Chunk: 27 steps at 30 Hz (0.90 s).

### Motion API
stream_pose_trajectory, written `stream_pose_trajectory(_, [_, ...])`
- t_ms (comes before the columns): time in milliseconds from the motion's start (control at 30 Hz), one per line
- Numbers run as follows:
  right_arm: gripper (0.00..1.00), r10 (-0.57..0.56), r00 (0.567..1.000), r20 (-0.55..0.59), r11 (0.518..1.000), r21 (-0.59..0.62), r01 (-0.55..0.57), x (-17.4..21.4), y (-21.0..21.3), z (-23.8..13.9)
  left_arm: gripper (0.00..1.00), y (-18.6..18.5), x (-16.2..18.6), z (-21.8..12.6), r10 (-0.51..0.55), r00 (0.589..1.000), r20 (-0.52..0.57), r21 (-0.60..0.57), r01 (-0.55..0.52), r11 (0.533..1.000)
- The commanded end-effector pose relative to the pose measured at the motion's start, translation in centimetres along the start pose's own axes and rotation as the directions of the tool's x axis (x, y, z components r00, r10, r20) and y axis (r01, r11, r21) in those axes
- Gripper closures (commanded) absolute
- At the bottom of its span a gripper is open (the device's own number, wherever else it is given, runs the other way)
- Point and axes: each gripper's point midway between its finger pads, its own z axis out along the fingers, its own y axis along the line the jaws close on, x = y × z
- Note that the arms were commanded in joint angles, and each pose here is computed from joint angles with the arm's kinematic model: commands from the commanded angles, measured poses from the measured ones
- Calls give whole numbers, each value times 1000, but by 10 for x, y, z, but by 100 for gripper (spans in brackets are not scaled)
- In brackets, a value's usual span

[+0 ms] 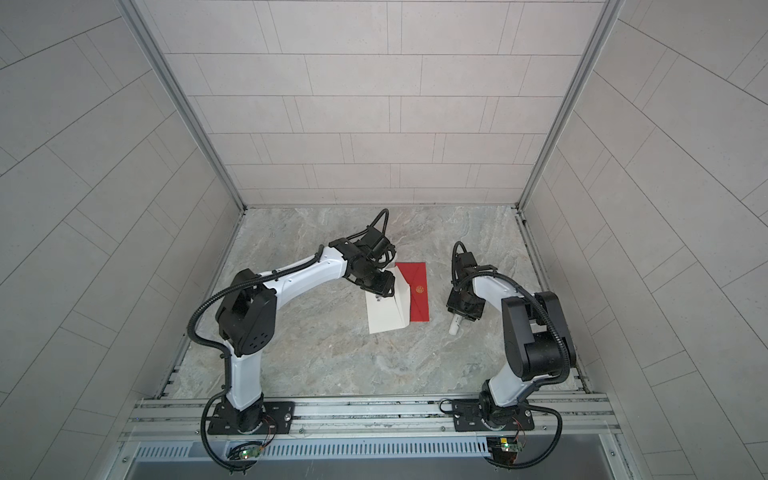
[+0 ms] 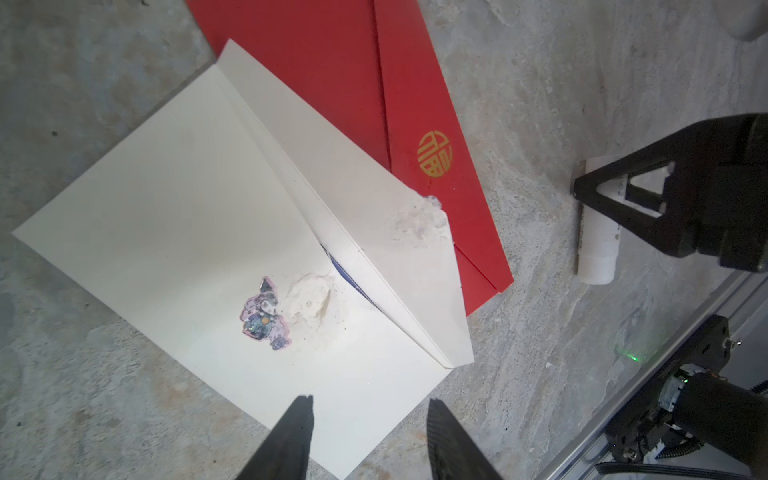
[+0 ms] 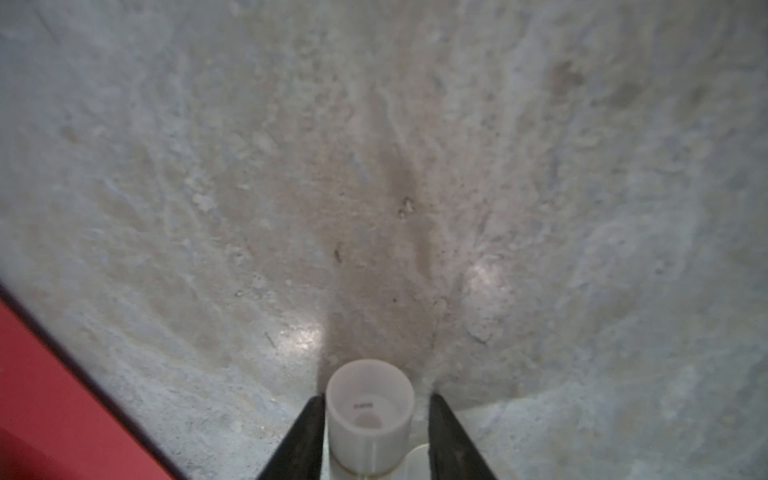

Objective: Place the letter into the envelope and seal it

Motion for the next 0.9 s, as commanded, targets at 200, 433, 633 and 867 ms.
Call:
stream_pose_trajectory(200, [85,28,999,-33,968,-248,-36,-2,46,-16,41,-50,1,0,183,983,-7,106,-181,978])
stream_pose_trajectory(433, [85,96,994,-58,862,-494,-112,-9,97,-54,22,-82,-12,-2,184,982,43,259,-189,947])
stream_pose_trajectory(633, [85,139,990,-34,791,-597,-132,-17,124,-86,19,-85,-16,4,176,983,42,278,-181,943])
stream_pose_trajectory(867, [85,115,993,-13,757,-646,-96,-13,145,-110,25,-84,-17,15,160,987,26,285,-161,945])
